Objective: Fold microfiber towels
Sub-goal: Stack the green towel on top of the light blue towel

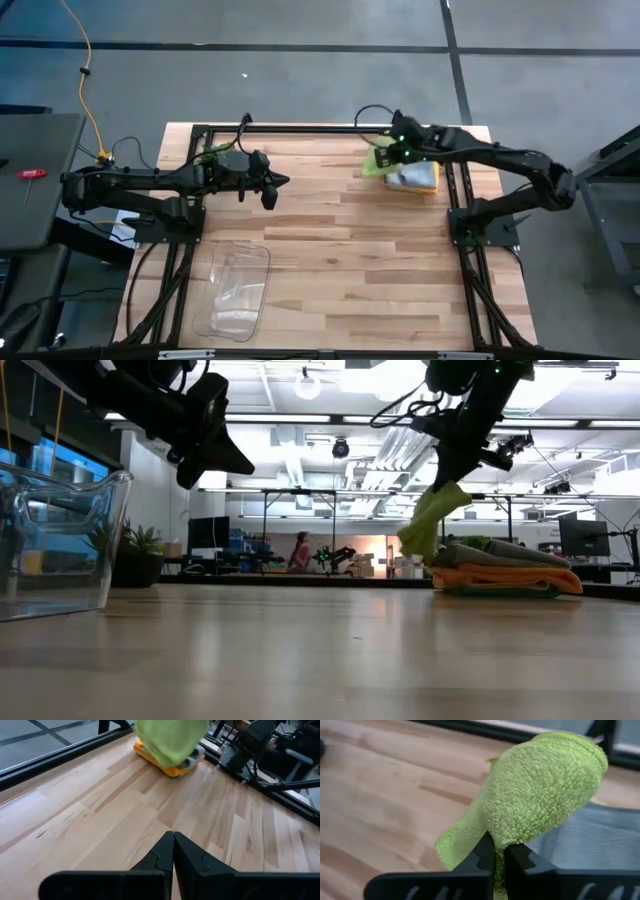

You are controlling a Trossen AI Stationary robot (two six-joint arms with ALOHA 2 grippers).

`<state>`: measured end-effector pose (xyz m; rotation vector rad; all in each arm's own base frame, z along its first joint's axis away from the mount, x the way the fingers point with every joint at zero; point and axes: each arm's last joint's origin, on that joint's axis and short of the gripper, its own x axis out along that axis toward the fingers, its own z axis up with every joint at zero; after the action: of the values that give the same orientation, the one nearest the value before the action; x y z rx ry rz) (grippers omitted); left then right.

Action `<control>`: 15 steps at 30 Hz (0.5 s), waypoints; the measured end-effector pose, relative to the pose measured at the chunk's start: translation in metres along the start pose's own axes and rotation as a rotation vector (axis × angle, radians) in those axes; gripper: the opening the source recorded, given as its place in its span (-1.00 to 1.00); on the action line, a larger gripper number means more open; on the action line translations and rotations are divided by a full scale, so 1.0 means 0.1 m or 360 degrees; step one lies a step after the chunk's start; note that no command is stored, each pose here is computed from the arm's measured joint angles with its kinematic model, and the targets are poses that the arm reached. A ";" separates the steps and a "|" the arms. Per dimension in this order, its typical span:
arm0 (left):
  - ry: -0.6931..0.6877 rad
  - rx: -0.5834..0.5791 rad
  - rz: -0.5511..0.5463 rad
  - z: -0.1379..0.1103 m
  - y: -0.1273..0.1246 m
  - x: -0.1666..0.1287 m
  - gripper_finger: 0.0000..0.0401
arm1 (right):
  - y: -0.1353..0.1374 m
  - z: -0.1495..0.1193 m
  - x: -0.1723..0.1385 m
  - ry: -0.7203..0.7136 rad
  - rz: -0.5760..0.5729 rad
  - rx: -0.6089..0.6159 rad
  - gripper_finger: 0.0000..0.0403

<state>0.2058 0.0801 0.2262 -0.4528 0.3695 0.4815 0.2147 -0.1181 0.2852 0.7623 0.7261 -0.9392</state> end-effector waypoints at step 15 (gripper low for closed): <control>0.0018 0.0001 0.0042 -0.02 0.01 0.00 -1.00 | -0.73 -0.29 -0.08 0.0344 -0.0452 0.0185 -1.00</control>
<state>0.2048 0.0803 0.2244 -0.4506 0.3867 0.5048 0.1408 -0.1188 0.2591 0.8867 0.9941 -1.1750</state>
